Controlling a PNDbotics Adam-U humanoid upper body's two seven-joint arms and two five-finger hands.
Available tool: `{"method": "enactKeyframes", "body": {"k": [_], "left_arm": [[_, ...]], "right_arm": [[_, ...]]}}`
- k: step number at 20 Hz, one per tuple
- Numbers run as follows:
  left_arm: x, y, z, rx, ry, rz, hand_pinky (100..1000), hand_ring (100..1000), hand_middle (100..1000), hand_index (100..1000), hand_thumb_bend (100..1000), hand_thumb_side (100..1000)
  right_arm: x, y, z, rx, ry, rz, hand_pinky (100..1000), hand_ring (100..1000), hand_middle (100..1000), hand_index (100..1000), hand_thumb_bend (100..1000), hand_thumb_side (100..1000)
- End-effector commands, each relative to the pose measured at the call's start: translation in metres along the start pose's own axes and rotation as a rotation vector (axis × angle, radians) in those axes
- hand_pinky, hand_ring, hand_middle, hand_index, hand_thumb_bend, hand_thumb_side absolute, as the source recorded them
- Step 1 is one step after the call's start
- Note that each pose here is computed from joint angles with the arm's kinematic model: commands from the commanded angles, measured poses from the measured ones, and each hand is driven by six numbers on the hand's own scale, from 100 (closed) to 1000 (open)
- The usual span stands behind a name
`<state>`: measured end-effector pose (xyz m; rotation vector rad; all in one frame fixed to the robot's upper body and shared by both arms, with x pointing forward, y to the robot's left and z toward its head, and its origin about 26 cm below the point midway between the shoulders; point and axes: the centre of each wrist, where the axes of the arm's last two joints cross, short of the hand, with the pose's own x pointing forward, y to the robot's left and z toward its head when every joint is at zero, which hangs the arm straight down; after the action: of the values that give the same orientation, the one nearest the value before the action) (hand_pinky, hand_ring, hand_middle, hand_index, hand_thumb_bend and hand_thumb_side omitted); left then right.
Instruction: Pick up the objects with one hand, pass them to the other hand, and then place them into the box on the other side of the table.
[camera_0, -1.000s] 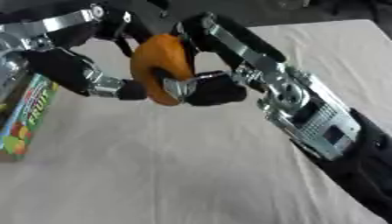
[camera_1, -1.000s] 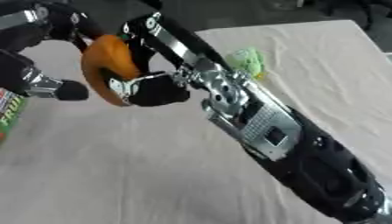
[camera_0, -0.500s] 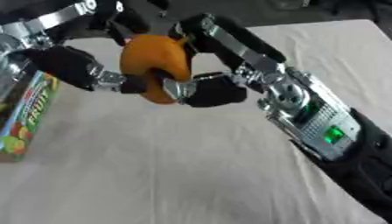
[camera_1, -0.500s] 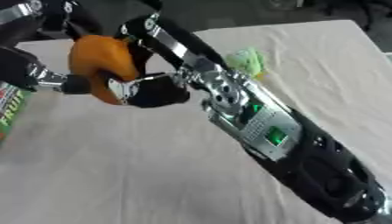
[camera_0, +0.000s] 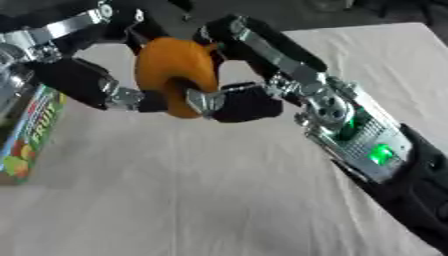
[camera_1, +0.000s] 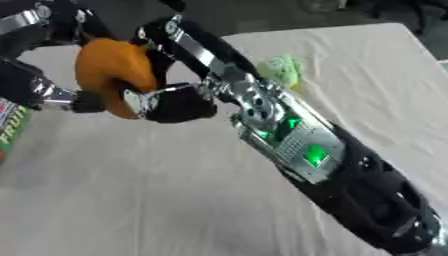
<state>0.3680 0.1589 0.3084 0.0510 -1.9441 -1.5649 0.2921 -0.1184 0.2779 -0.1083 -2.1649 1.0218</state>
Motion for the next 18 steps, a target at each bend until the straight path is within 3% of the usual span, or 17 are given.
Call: {"method": "enactKeyframes", "body": {"k": [1, 5, 7, 18], "left_arm": [[0.0067, 0.0073, -0.0012, -0.027, -0.017, -0.016, 689, 784, 690, 760, 708, 444], [0.0049, 0.0057, -0.0043, -0.054, -0.018, -0.008, 685, 782, 680, 758, 675, 436], [0.0038, 0.0052, -0.0049, -0.064, -0.021, 0.003, 672, 767, 653, 740, 609, 426], [0.0009, 0.0034, -0.0059, 0.043, -0.025, 0.12, 533, 599, 486, 528, 128, 422]], "right_arm": [[0.0071, -0.0073, 0.0009, -0.016, -0.03, 0.013, 593, 378, 285, 503, 100, 100], [0.0078, -0.0076, 0.0004, -0.014, -0.03, 0.015, 593, 378, 285, 490, 100, 100], [0.0079, -0.0078, 0.0003, -0.014, -0.03, 0.015, 593, 378, 285, 484, 100, 100], [0.0074, -0.0076, 0.0007, -0.012, -0.022, 0.015, 591, 377, 285, 477, 100, 100]]}}
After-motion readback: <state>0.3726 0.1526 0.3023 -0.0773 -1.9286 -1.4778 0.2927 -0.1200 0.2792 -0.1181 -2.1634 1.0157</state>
